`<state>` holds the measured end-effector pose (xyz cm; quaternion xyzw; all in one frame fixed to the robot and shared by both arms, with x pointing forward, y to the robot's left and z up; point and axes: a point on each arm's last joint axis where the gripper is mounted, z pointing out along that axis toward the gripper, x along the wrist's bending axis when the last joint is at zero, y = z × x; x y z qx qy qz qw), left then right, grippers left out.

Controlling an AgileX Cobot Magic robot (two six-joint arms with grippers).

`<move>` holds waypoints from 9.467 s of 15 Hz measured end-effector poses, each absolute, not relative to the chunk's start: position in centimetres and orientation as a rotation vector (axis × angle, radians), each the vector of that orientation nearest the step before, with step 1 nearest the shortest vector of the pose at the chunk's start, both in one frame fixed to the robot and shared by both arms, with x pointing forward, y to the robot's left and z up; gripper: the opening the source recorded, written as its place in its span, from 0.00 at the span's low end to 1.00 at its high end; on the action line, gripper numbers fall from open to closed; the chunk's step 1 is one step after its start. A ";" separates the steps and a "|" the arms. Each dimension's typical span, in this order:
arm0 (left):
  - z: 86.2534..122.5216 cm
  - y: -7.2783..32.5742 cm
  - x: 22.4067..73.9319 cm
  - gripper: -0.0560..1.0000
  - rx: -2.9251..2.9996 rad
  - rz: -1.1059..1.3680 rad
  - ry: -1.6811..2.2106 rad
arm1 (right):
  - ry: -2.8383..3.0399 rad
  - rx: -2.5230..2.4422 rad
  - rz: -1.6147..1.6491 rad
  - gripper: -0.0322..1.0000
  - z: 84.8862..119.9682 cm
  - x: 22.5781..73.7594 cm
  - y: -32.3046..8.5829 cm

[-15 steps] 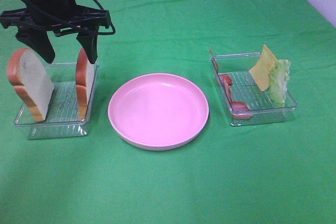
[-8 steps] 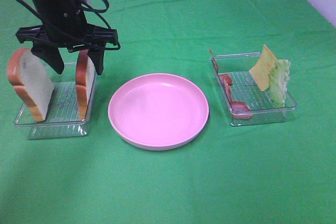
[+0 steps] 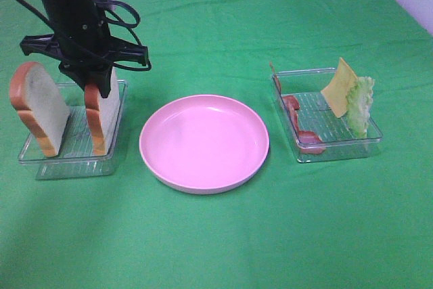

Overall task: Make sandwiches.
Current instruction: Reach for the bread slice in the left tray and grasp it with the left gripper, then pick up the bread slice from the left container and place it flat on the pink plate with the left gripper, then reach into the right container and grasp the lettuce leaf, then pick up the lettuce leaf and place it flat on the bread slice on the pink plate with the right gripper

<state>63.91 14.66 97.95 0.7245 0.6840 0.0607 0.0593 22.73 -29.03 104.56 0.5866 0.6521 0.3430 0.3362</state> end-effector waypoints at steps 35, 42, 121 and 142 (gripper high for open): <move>90.3 11.4 62.1 0.24 1.571 -0.677 1.713 | 1.701 1.530 0.895 0.79 104.6 22.7 -29.0; 89.9 11.0 61.8 0.61 1.612 -0.677 1.700 | 1.701 1.530 0.895 0.79 104.6 22.7 -29.0; 105.2 30.2 23.4 0.81 1.767 0.793 1.193 | 2.269 2.326 0.374 0.68 98.5 63.3 -29.2; 105.2 30.2 23.4 0.81 1.767 0.793 1.193 | 2.402 2.310 0.509 0.03 102.8 61.0 -28.1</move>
